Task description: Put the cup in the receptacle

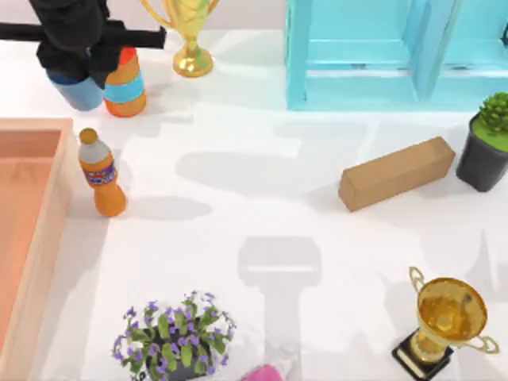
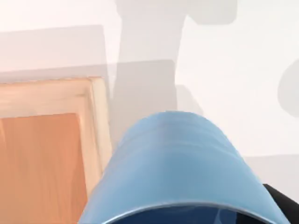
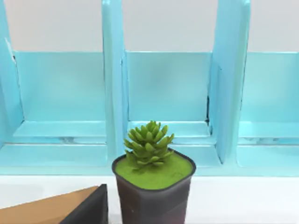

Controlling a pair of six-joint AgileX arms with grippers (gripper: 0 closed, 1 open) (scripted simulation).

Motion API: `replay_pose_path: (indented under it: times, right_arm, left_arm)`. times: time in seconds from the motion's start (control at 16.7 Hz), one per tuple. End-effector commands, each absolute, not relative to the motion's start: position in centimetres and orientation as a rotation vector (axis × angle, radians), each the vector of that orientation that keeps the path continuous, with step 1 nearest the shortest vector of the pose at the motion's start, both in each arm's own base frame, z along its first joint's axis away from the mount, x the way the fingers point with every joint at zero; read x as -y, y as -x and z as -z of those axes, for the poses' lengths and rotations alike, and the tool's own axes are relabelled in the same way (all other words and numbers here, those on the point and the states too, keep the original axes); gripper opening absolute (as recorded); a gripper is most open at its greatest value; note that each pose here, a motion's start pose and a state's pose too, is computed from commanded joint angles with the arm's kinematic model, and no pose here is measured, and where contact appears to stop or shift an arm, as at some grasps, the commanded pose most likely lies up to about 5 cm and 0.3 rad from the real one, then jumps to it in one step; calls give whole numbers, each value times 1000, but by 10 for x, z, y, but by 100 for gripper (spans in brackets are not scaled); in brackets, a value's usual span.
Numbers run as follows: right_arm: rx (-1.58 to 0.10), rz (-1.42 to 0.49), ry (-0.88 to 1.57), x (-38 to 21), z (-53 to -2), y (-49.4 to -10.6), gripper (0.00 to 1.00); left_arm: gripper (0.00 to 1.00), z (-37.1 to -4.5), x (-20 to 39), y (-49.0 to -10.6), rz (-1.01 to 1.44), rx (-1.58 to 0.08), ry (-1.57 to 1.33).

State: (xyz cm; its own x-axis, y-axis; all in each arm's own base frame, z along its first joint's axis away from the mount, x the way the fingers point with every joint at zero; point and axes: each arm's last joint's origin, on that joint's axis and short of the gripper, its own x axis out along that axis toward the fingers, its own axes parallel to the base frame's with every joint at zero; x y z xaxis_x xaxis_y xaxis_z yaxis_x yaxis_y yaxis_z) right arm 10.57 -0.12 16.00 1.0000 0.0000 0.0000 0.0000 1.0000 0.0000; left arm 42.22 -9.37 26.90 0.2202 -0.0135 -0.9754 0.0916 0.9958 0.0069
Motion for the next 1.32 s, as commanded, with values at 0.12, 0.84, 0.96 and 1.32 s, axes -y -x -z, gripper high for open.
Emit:
replay_pose_path:
  times: [0.12, 0.84, 0.96, 1.32]
  right_arm:
    - [0, 0, 0, 1, -160, -106, 100]
    - [0, 0, 0, 1, -160, -106, 100]
    - [0, 0, 0, 1, -160, -106, 100]
    - [0, 0, 0, 1, -160, -106, 100]
  left_arm:
    - [0, -289, 38, -407, 41, -1344, -83]
    - [0, -277, -60, -322, 6, -1573, -25]
    - [0, -277, -60, -322, 6, -1573, -25]
    - [0, -252, -63, -324, 7, -1572, -29]
